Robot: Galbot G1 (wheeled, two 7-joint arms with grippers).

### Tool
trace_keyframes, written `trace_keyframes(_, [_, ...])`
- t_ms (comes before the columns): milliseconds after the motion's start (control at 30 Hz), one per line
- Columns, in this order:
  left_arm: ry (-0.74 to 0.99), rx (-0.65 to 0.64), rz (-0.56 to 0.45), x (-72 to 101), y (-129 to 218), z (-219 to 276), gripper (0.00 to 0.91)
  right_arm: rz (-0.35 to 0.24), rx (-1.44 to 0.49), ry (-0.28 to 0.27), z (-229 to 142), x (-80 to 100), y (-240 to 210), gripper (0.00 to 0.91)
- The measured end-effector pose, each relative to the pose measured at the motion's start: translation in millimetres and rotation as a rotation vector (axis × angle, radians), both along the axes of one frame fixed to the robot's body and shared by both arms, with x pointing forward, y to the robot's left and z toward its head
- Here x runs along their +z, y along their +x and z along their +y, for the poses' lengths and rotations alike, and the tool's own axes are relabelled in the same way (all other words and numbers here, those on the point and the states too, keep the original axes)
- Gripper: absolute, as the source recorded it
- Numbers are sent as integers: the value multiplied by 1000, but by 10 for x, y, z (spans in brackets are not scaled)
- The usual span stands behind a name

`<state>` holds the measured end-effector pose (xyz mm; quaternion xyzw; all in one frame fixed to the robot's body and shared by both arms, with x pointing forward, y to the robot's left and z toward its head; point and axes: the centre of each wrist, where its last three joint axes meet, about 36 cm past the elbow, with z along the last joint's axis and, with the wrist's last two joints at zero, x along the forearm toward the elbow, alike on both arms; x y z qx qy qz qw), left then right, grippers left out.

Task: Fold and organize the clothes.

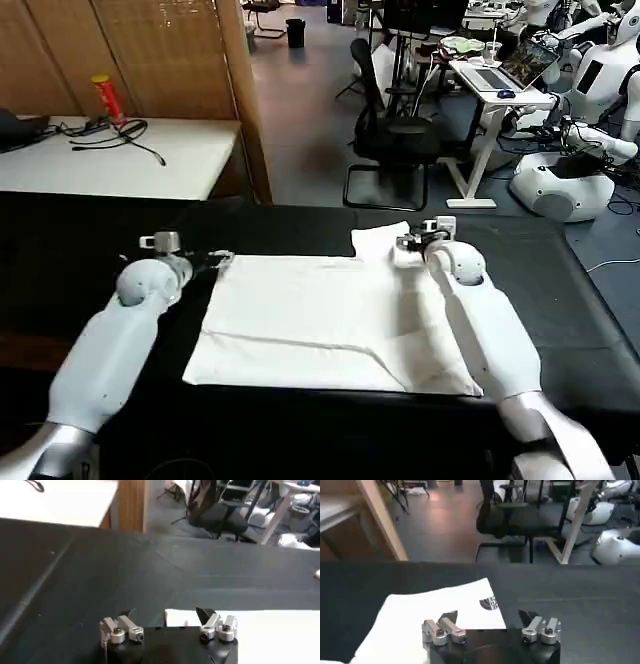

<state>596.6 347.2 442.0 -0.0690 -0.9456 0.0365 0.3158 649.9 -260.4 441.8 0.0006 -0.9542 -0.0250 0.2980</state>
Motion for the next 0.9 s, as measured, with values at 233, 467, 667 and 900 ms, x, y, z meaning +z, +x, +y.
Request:
trace_keyframes(233, [3,-14,4,-88,4,-68,185,15,-11,14,-13,-58,2,653])
trace_keyframes(467, [12,-23,4,-127,12,-76,146,21,-15,23,-26,-91,-9,361])
trace_keyframes(667, [30,-29,8,-175,49,-103,29,-3,0,38,-45,-72,-30,49])
trace_keyframes(900, [11,-40,-17,-67,64,-118,10,-106,-1,64,-127,27,-68,0])
